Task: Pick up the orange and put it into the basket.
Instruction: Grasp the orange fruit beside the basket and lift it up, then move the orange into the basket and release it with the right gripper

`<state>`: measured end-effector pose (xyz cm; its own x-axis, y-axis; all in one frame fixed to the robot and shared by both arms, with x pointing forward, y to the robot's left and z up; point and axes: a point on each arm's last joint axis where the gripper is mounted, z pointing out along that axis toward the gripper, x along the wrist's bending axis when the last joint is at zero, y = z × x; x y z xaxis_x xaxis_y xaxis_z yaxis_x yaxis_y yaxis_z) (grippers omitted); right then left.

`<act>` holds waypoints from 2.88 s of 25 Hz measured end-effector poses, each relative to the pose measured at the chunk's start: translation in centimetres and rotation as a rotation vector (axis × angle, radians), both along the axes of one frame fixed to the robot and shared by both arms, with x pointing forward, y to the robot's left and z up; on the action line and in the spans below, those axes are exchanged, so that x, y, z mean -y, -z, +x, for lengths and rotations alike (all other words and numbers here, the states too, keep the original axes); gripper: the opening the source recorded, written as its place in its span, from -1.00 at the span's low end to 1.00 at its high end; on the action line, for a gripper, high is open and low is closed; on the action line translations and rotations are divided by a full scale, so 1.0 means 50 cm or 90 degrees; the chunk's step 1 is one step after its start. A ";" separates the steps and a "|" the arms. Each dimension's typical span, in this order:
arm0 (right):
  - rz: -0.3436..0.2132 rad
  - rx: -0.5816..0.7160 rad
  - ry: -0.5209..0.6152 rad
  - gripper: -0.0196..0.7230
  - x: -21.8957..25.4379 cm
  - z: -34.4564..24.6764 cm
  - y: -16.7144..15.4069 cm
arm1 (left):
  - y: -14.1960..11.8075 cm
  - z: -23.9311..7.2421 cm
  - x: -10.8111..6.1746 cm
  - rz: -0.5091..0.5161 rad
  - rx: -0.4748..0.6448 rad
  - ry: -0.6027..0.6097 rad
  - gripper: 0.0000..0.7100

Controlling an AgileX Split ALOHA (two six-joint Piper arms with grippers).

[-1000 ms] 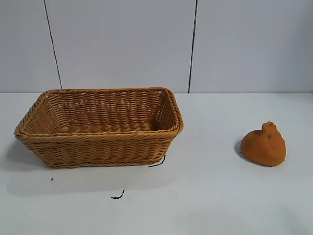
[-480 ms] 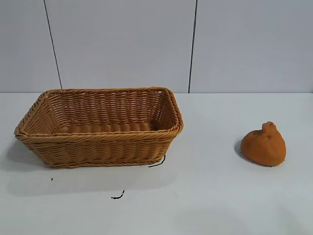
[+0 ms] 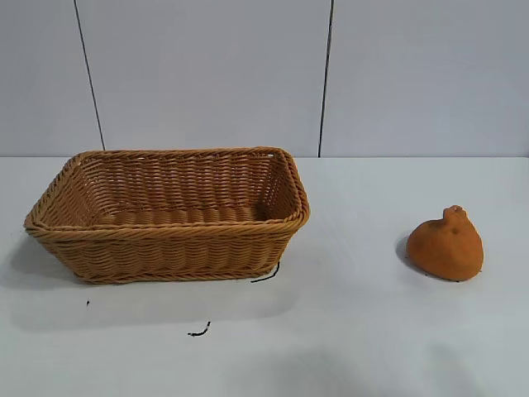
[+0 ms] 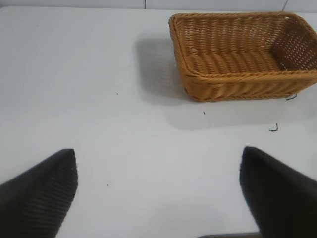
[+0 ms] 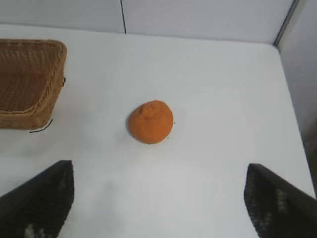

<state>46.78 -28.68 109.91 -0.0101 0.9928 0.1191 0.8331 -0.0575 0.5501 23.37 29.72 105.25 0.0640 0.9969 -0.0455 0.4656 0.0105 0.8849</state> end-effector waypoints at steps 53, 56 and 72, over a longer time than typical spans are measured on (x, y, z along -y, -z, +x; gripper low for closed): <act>0.032 -0.084 -0.092 -0.71 -0.135 0.439 0.088 | 0.000 0.000 0.000 0.000 0.000 0.000 0.80; 0.037 -0.052 -0.129 -0.71 -0.197 0.433 0.056 | 0.000 0.000 0.000 0.000 0.000 0.000 0.80; 0.047 0.010 -0.339 -0.71 -0.549 0.353 0.142 | 0.000 0.000 0.000 0.000 0.000 0.000 0.80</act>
<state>64.42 -1.24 102.79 -0.5118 0.8391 0.1841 0.7493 0.3312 0.5734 23.37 29.72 105.25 0.0645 0.9968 -0.0462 0.4657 0.0109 0.8849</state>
